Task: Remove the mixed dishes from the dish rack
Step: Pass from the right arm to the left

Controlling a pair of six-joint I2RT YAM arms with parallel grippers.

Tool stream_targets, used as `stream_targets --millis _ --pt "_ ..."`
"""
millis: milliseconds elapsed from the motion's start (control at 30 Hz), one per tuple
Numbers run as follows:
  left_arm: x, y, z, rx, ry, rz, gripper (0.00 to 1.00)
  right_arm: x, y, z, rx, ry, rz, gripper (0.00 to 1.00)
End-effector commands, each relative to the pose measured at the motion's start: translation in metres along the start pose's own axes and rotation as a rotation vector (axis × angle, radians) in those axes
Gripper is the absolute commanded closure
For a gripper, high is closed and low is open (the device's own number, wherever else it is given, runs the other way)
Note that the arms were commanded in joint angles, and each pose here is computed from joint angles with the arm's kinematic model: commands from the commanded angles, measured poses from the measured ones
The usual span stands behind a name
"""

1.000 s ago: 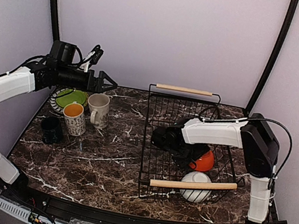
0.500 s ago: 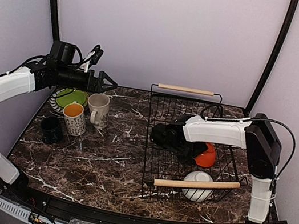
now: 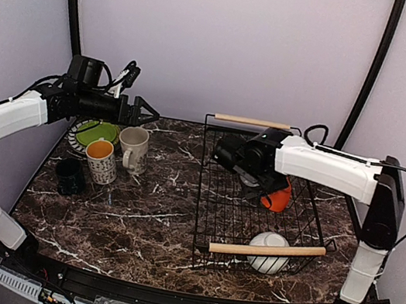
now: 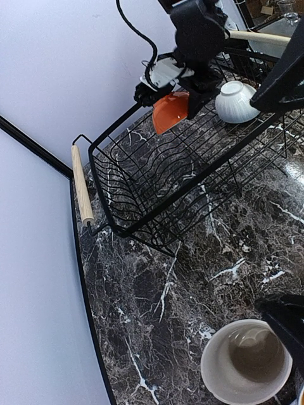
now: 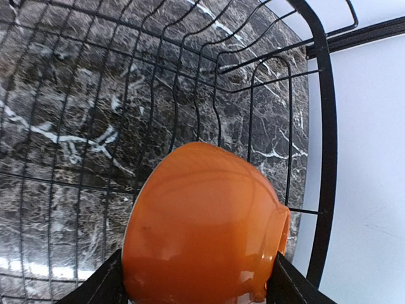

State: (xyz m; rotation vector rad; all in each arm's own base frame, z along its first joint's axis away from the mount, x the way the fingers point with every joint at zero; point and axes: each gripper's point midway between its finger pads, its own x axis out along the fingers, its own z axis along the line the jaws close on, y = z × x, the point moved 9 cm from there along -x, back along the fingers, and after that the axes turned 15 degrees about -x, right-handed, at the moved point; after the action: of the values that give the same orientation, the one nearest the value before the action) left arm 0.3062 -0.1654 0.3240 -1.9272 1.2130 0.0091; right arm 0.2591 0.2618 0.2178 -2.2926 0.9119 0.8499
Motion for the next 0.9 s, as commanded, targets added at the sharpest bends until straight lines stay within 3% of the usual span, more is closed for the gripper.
stream_targets --millis 0,367,633,867 --pt "-0.001 0.002 -0.002 0.002 0.022 -0.001 0.01 -0.028 -0.010 -0.029 0.162 -0.239 -0.177 0.72" --pt "0.016 0.006 -0.004 -0.080 0.146 0.083 0.01 -0.038 -0.001 -0.082 0.554 -0.919 -0.603 0.73" --pt "0.052 0.031 -0.022 -0.287 0.290 0.223 0.06 -0.043 0.006 -0.100 0.684 -1.170 -0.766 0.73" --pt "0.091 0.048 -0.062 -0.308 0.410 0.281 0.08 -0.058 0.001 -0.104 0.671 -1.340 -0.897 0.73"
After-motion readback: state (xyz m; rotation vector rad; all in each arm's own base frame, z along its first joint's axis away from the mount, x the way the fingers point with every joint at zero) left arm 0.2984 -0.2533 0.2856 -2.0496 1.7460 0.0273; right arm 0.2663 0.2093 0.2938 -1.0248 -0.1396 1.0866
